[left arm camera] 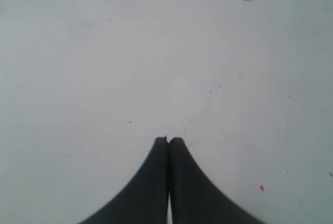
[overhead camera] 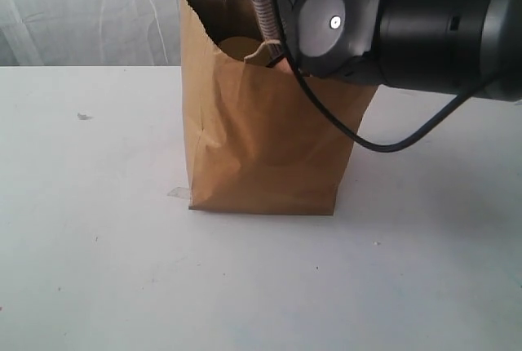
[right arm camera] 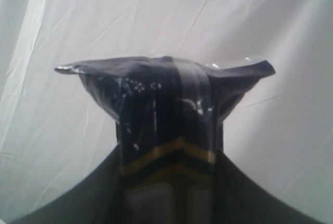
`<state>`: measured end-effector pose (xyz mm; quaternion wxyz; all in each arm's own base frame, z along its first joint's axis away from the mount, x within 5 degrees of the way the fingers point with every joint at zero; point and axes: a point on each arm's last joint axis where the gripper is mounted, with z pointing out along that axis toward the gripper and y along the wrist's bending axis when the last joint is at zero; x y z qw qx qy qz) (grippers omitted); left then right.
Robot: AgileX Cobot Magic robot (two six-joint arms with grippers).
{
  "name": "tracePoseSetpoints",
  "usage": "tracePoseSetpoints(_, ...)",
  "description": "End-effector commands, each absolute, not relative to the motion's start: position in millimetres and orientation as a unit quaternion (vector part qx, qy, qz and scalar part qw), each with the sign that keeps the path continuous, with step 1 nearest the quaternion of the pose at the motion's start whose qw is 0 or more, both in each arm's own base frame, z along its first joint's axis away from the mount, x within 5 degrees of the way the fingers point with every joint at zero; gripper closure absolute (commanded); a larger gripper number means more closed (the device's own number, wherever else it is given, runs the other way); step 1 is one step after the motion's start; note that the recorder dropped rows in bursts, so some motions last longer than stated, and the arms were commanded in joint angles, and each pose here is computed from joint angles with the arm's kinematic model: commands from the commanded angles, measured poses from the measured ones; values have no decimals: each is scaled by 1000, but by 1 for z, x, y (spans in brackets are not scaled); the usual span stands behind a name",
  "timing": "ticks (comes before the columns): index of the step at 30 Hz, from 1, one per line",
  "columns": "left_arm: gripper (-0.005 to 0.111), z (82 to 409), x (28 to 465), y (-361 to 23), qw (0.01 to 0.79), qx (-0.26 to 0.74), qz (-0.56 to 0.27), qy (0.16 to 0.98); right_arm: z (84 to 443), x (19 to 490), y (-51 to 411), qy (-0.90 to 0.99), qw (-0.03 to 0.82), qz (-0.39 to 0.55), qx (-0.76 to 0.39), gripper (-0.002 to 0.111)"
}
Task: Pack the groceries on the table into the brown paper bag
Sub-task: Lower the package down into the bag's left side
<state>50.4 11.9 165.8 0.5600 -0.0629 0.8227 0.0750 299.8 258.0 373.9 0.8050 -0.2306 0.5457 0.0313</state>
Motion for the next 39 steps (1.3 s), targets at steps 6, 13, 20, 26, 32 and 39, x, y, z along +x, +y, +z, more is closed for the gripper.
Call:
tracePoseSetpoints(6,107,166,50,12,564,-60,73,820,370,299,263,543,788,27,-290,99)
tracePoseSetpoints(13,107,166,50,12,564,-60,73,820,368,299,264,548,782,30,-295,96)
tracePoseSetpoints(20,107,166,50,12,564,-60,73,820,370,299,263,543,788,28,-289,96)
tracePoseSetpoints(26,107,166,50,12,564,-60,73,820,391,297,250,493,853,82,-152,97)
tracePoseSetpoints(32,107,166,50,12,564,-60,73,820,398,294,244,472,860,181,-64,100)
tracePoseSetpoints(39,107,166,50,12,564,-60,73,820,400,293,244,464,852,239,-29,103)
